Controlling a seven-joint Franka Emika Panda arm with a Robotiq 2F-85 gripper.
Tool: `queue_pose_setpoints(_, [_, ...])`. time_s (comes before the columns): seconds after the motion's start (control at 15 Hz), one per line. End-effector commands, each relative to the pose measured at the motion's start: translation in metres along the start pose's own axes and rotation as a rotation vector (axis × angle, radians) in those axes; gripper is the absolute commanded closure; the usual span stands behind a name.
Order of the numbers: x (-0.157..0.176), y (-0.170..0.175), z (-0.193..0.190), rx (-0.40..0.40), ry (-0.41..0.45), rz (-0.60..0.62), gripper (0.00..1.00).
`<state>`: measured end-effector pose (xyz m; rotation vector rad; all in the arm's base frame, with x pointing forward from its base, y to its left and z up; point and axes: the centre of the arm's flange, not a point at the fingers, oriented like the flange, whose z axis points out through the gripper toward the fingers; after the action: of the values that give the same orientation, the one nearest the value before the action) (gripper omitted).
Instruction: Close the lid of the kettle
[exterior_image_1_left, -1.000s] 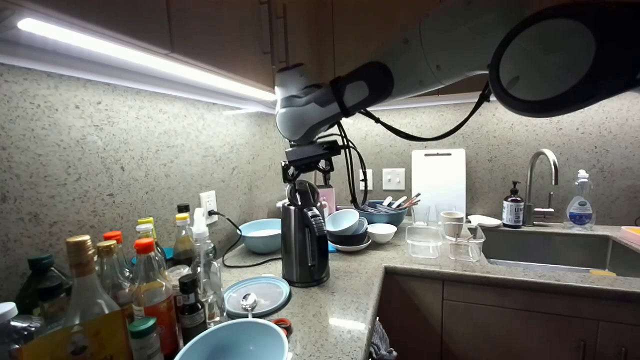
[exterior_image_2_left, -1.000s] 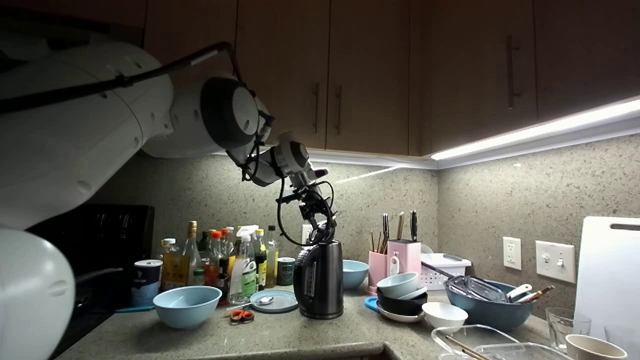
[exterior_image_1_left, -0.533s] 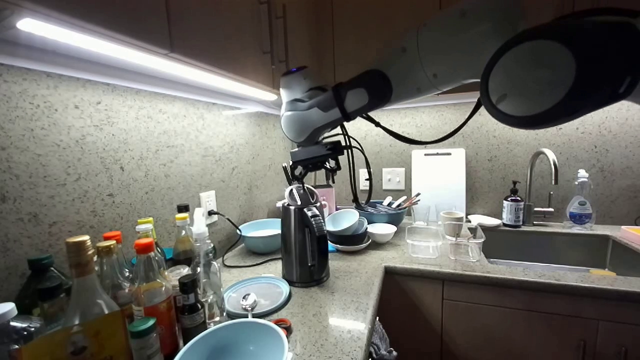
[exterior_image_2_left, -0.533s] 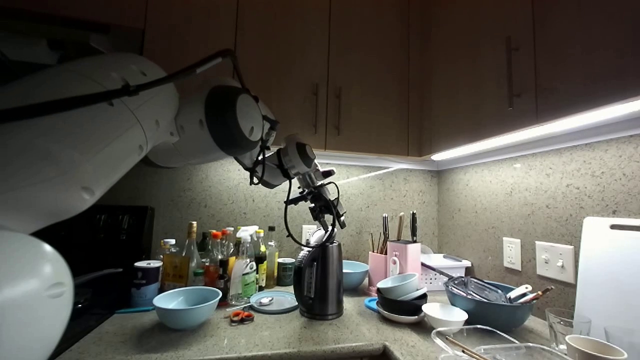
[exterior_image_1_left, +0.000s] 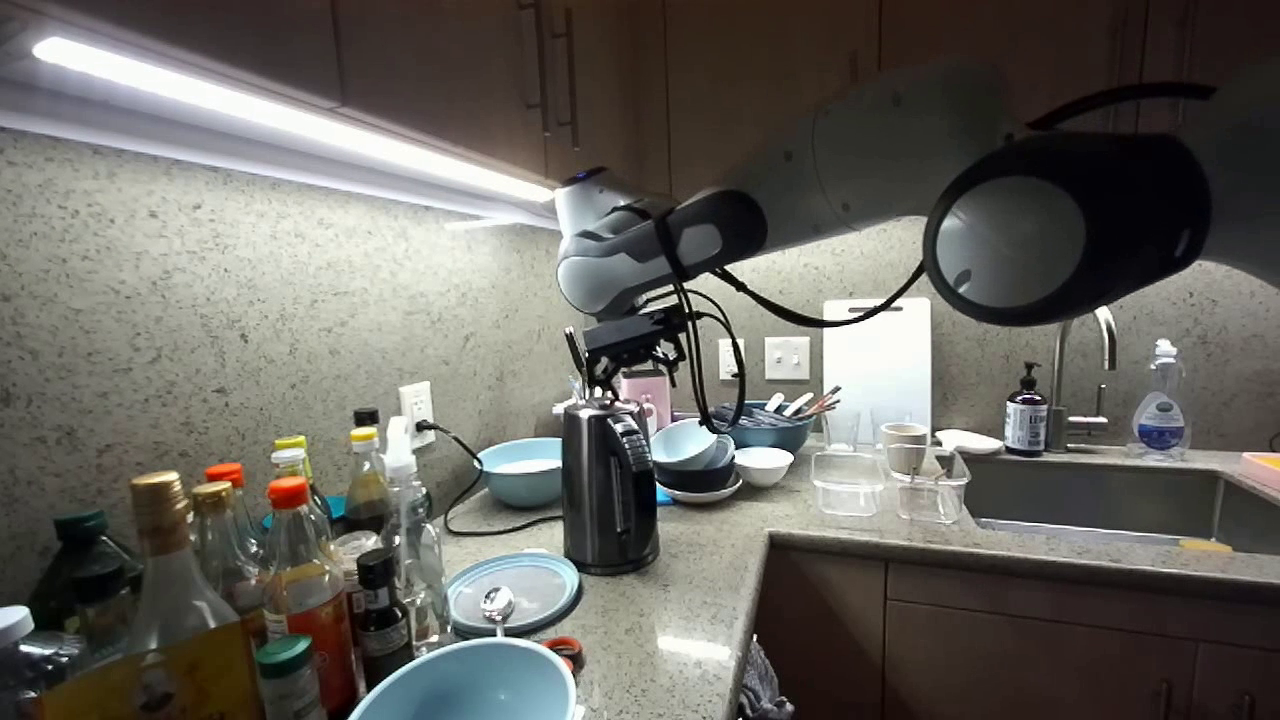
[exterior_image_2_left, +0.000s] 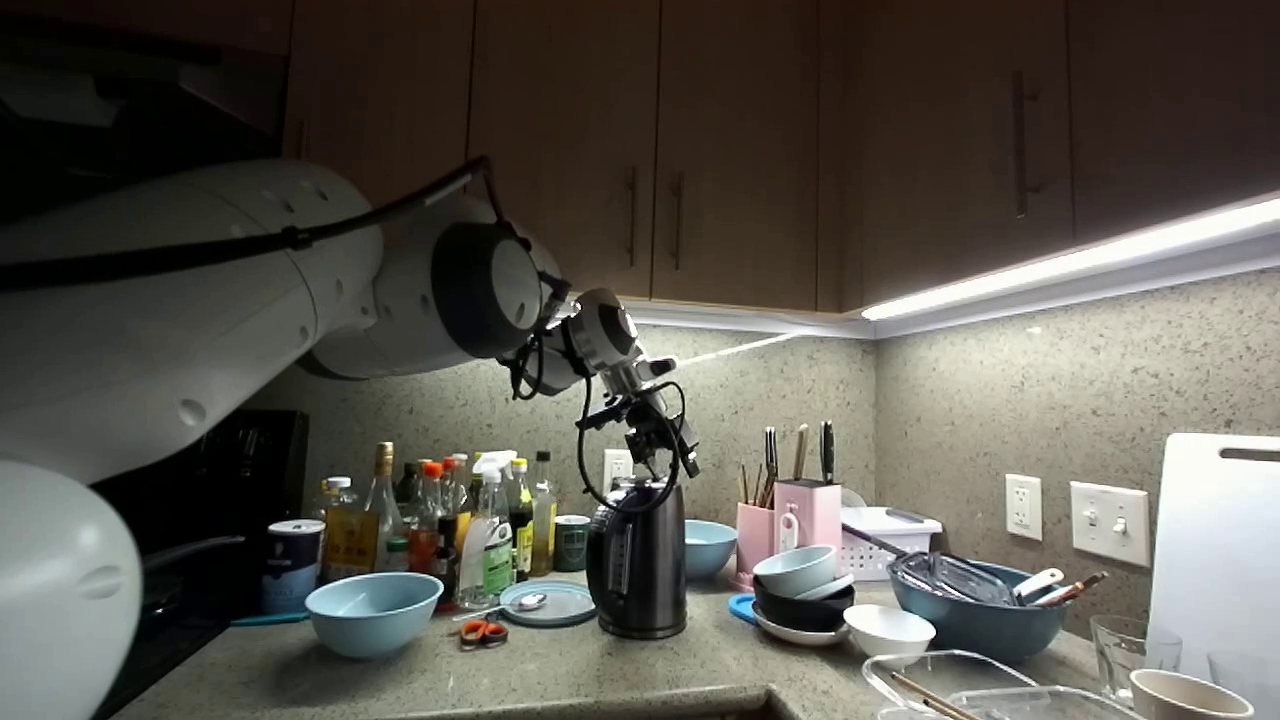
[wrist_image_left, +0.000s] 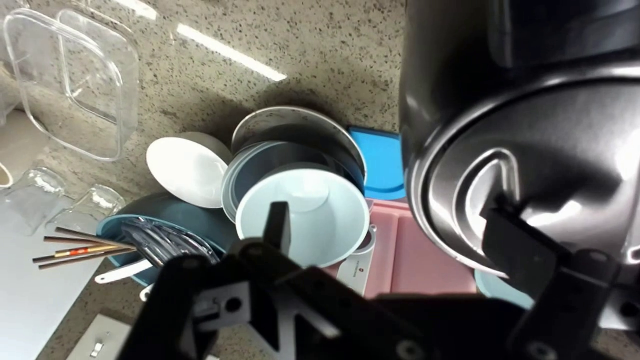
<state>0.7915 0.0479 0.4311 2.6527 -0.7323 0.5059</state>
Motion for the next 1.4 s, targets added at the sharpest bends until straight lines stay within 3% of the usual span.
queue_pose_setpoints(0.0, [0.008,-0.023,0.003,0.025,-0.08,-0.059,0.0])
queue_pose_setpoints(0.4, [-0.006,-0.017,0.061,0.07,-0.237,-0.132,0.0])
queue_pose_setpoints(0.73, [0.001,-0.01,0.065,0.113,-0.299,-0.13,0.0])
queue_pose_setpoints(0.93, [0.0,-0.011,0.022,0.128,-0.307,-0.146,0.0])
queue_pose_setpoints(1.33, [-0.036,-0.004,-0.08,0.155,-0.283,-0.17,0.0])
